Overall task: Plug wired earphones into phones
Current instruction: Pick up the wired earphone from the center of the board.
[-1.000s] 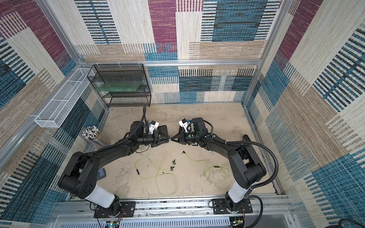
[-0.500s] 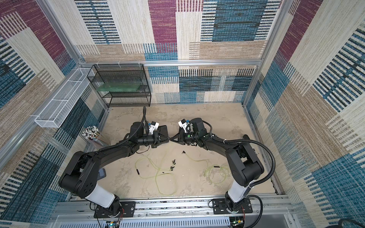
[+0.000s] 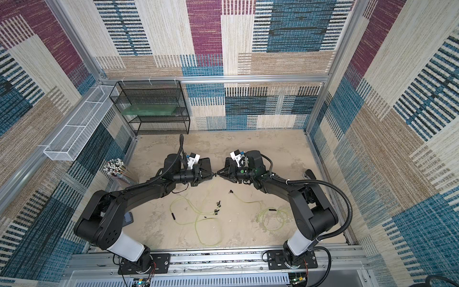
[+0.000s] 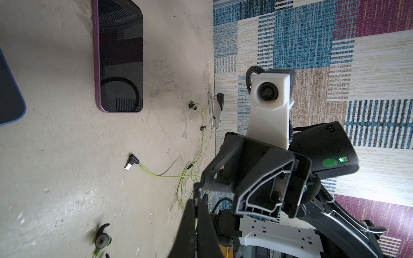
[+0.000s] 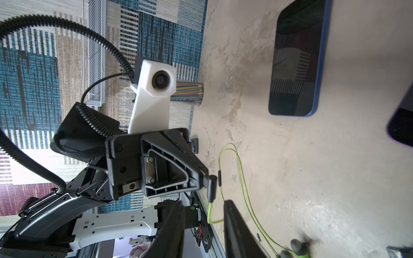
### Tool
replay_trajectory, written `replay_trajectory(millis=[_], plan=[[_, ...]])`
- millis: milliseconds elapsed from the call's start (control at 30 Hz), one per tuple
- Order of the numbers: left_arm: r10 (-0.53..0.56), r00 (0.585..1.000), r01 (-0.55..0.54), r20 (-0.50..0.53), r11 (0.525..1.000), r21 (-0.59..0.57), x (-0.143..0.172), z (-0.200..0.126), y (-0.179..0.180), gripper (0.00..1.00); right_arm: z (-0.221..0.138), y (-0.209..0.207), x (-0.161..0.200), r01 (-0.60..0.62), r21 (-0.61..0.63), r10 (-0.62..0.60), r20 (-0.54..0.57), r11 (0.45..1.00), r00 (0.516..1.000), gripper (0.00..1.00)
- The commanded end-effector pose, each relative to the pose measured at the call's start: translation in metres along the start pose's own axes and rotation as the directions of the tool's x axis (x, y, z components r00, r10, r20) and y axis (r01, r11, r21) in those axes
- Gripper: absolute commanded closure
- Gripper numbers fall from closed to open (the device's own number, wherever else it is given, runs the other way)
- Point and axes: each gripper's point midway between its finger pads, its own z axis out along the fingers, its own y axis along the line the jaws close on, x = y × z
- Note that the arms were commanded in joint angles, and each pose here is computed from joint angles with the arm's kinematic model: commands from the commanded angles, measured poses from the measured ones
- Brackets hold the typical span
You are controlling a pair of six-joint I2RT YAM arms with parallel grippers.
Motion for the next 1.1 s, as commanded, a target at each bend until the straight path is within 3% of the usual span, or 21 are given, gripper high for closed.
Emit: replay_trajectory(millis=[0,167,467,767,933,1067], plan=[[0.019,1.0,-0.019,-0.005,0.999,0.05,-0.001,0.0,-0.011,1.0,0.001,0.014,-0.006,0.014,-0.075,-0.013,0.014,0.997,1.0,0.71],[0.003,1.0,-0.002,-0.012,0.996,0.088,-0.002,0.003,-0.015,1.0,0.004,0.011,-0.006,-0.004,-0.082,0.004,0.0,0.997,1.0,0.74],[-0.005,1.0,0.007,-0.021,0.993,0.116,-0.002,0.005,-0.018,1.0,0.004,0.002,-0.003,-0.022,-0.074,0.022,-0.004,0.997,1.0,0.7],[-0.002,0.999,0.006,-0.036,0.994,0.11,0.002,0.01,-0.016,1.0,0.006,0.006,-0.006,-0.021,-0.1,0.021,-0.007,0.995,1.0,0.81],[-0.003,0.999,0.007,-0.038,0.994,0.108,0.001,0.011,-0.015,1.0,0.005,0.004,-0.004,-0.024,-0.096,0.024,-0.006,0.995,1.0,0.94],[-0.001,0.999,0.005,-0.041,0.995,0.102,0.002,0.011,-0.014,1.0,0.004,0.003,-0.005,-0.019,-0.093,0.02,0.004,0.996,1.0,0.98]])
